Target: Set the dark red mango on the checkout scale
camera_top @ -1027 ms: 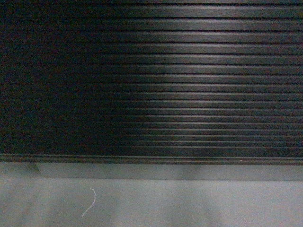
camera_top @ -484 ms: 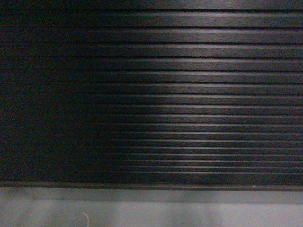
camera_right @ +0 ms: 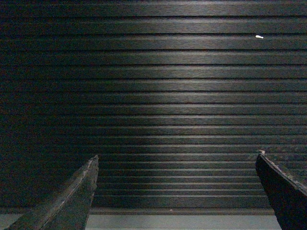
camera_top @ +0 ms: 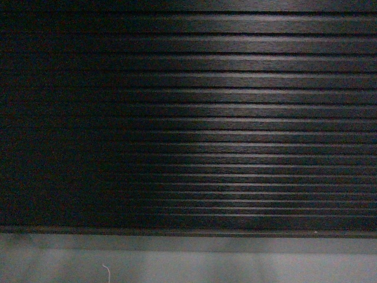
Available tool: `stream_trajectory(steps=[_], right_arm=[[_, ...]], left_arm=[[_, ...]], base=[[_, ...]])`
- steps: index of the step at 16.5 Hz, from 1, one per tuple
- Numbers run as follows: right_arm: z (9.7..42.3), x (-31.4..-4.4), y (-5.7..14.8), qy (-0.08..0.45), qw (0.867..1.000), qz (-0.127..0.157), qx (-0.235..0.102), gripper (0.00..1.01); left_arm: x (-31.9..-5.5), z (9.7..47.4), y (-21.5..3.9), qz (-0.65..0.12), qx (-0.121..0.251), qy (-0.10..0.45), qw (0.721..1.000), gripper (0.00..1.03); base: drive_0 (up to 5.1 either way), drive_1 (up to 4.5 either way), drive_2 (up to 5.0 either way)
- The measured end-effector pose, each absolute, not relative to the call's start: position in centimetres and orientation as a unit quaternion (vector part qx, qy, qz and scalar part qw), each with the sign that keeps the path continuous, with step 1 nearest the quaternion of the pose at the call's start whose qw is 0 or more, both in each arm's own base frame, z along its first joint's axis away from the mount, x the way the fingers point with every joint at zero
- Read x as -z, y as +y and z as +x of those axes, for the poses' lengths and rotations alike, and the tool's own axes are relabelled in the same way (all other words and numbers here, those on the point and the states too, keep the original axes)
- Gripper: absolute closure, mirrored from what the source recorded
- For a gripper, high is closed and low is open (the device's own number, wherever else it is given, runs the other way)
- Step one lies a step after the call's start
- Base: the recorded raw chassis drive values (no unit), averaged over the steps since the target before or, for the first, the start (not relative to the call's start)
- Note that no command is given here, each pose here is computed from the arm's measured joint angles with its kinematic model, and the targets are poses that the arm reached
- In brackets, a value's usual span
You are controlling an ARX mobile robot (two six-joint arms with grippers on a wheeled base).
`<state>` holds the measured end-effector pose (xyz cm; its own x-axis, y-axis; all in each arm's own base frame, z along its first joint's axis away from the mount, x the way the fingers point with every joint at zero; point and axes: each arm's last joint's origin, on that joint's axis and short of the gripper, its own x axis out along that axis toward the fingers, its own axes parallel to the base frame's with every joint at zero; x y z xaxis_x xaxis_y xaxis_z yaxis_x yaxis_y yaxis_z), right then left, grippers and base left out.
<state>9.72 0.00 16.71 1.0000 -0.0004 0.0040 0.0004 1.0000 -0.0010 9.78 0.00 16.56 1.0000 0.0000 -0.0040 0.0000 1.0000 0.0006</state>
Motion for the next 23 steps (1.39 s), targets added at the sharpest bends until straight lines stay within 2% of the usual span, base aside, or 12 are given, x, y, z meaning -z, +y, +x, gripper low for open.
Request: stream_trajectory(steps=[23], right_arm=[[9.72,-16.71,0.0,-0.002,1.0,0.0,0.0,0.03]], left_arm=[[-16.56,9.78,0.0,0.0,0.0,0.002,1.0,0.05]], base=[[0.0,0.0,0.0]])
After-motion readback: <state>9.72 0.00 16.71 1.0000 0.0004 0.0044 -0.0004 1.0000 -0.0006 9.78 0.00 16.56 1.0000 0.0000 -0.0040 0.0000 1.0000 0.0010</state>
